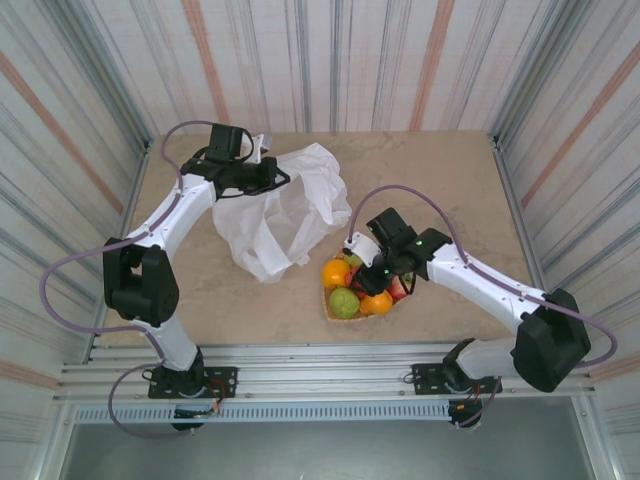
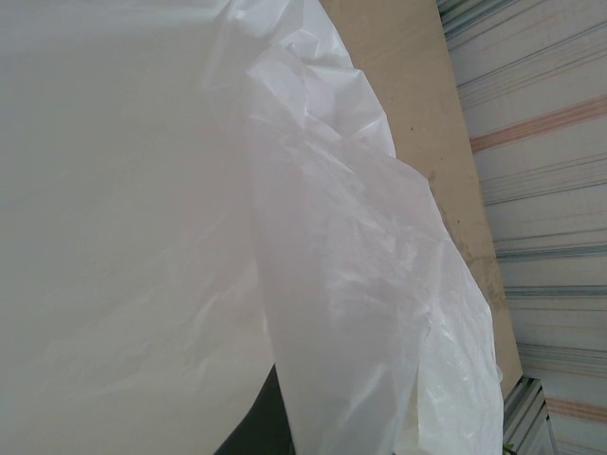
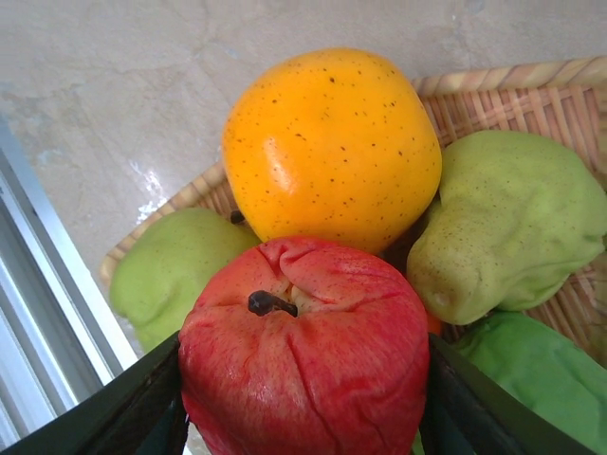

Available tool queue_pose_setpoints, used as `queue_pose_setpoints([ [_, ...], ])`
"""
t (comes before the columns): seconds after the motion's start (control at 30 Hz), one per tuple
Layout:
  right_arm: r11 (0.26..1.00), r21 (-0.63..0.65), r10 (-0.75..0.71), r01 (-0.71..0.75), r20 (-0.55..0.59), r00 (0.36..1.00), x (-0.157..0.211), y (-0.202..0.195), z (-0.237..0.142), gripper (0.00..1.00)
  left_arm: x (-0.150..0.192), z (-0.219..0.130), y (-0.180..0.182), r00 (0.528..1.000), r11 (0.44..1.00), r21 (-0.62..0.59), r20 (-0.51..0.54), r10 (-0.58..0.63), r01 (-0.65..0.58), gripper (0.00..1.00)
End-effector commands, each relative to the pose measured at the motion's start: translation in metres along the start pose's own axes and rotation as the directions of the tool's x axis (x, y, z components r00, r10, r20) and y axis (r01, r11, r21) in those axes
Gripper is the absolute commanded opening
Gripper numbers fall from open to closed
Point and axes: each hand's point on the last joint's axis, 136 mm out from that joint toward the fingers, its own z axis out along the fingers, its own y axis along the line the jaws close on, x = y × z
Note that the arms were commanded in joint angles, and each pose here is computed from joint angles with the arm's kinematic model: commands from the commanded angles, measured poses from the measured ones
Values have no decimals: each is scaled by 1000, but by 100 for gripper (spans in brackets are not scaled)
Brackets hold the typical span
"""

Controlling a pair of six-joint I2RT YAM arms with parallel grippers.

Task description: Place the fruits into the plastic bag

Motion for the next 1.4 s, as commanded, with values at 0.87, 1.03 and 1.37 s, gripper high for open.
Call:
queue_pose_setpoints([
  [0.87,906,349,25,-240,521,853,-189,-68,35,47,-7,-24,-42,999,991,135,17,-27,25,2],
  [1.03,874,333,124,-353,550,826,-183,-90,36,48,-3,-19,-50,999,982,187,-6,-37,37,2],
  [1.37,871,113,332,-477,582,743,-209,-74,66,55,2,-11,-55,999,973,230,-17,-33,36,1],
])
